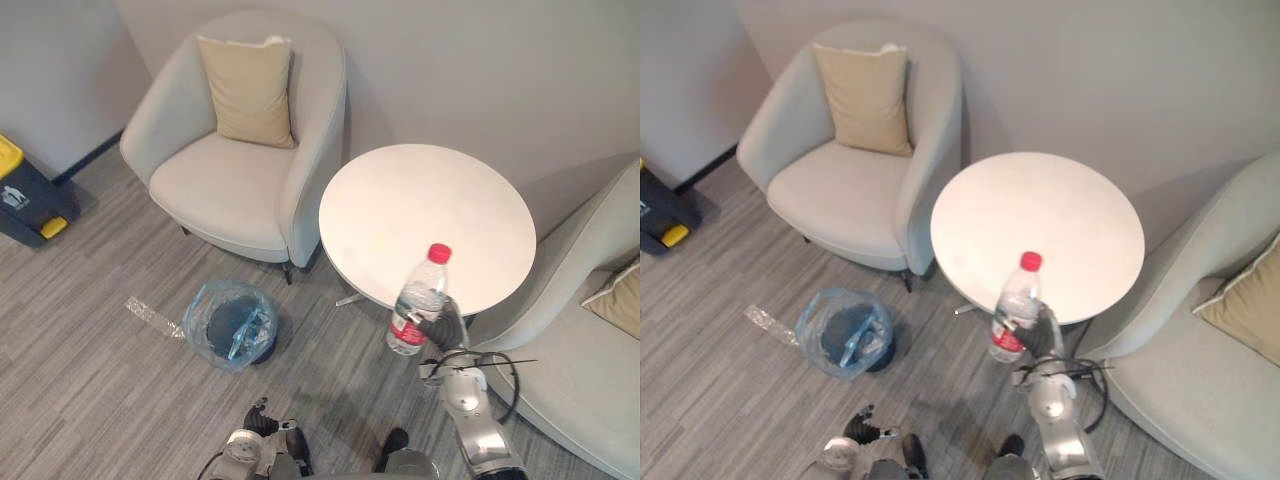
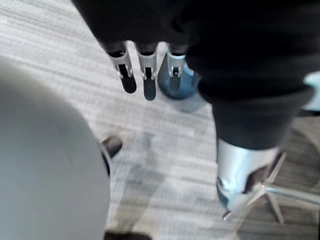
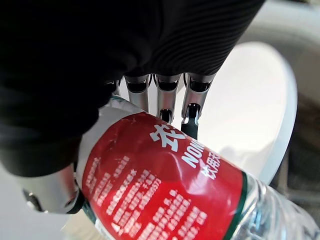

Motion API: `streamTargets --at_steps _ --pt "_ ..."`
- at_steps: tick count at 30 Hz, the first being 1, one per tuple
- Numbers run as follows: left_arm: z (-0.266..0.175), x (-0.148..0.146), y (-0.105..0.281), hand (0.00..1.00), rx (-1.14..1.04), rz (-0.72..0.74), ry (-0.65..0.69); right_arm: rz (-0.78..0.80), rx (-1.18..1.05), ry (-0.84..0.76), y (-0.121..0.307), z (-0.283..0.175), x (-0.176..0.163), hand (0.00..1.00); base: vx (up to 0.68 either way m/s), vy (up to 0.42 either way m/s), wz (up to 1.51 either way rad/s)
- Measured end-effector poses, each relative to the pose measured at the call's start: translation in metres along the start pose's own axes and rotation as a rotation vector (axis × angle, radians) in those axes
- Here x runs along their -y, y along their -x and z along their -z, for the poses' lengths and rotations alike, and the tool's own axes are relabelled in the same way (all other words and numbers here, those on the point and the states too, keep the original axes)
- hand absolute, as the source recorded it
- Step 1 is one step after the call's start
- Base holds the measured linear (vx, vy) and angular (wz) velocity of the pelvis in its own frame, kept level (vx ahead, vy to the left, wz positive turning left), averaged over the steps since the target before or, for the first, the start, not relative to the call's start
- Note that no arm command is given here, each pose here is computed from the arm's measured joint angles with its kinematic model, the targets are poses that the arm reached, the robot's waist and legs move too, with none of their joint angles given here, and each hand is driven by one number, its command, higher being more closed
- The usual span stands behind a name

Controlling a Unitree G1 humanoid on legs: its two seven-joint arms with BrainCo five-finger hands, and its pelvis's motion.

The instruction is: Gather rubbish on tea table into small bin, then transfer packed bag to large trash can.

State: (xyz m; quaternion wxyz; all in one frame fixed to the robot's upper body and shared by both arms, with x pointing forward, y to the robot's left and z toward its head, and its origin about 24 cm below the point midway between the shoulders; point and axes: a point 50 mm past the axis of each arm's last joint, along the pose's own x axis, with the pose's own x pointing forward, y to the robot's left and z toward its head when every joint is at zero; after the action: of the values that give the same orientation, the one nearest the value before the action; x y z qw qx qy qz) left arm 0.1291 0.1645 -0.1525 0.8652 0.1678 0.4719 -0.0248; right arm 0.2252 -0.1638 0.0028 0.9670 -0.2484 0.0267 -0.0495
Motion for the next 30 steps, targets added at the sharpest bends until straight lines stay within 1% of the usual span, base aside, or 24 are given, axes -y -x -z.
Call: streamTargets --at_steps 5,8,11,13,15,19,20,23,28,30 --pt "0.001 -0.002 0.0 0.0 -0.004 -0.005 0.006 -0.034 -0.092 0.003 0.005 0.017 -0.008 1.0 -0.05 0.048 0.43" --pt "0.0 -0.009 -0.001 0.0 0.003 -0.025 0.009 -0.01 -0.097 -0.011 0.01 0.018 -0.004 1.0 0.02 -0.034 1.38" --pt "-0.002 -0.017 -0.002 0.0 0.006 -0.066 0.075 -0.008 -0.076 0.007 0.005 0.015 0.001 1.0 0.13 -0.014 0.6" --pt "-0.003 -0.016 -0.002 0.0 0.002 -0.07 0.088 -0.012 -0.077 0.008 0.005 0.016 0.001 1.0 0.13 -0.046 0.61" --pt "-0.006 -0.017 -0.004 0.0 -0.004 -0.069 0.08 -0.022 -0.088 0.009 0.005 0.018 0.0 1.0 0.17 -0.082 0.83" --pt "0.003 -0.024 -0.004 0.0 -0.041 -0.083 0.073 -0.017 -0.141 0.014 0.016 0.03 0.004 1.0 0.26 -0.199 1.21" --pt "0.006 -0.015 -0.002 0.0 -0.052 -0.066 0.093 -0.012 -0.154 0.033 0.018 0.034 0.009 1.0 0.35 -0.235 1.07" --pt "0.007 -0.006 -0.001 0.0 -0.06 -0.051 0.125 0.009 -0.155 0.043 0.015 0.035 0.016 1.0 0.31 -0.145 0.71" --pt "0.007 -0.005 0.0 0.0 -0.065 -0.051 0.127 0.018 -0.132 0.029 0.009 0.029 0.016 1.0 0.2 -0.037 0.52" --pt "0.007 -0.007 -0.001 0.0 -0.061 -0.051 0.107 0.029 -0.131 0.029 0.007 0.029 0.018 1.0 0.09 0.09 0.57"
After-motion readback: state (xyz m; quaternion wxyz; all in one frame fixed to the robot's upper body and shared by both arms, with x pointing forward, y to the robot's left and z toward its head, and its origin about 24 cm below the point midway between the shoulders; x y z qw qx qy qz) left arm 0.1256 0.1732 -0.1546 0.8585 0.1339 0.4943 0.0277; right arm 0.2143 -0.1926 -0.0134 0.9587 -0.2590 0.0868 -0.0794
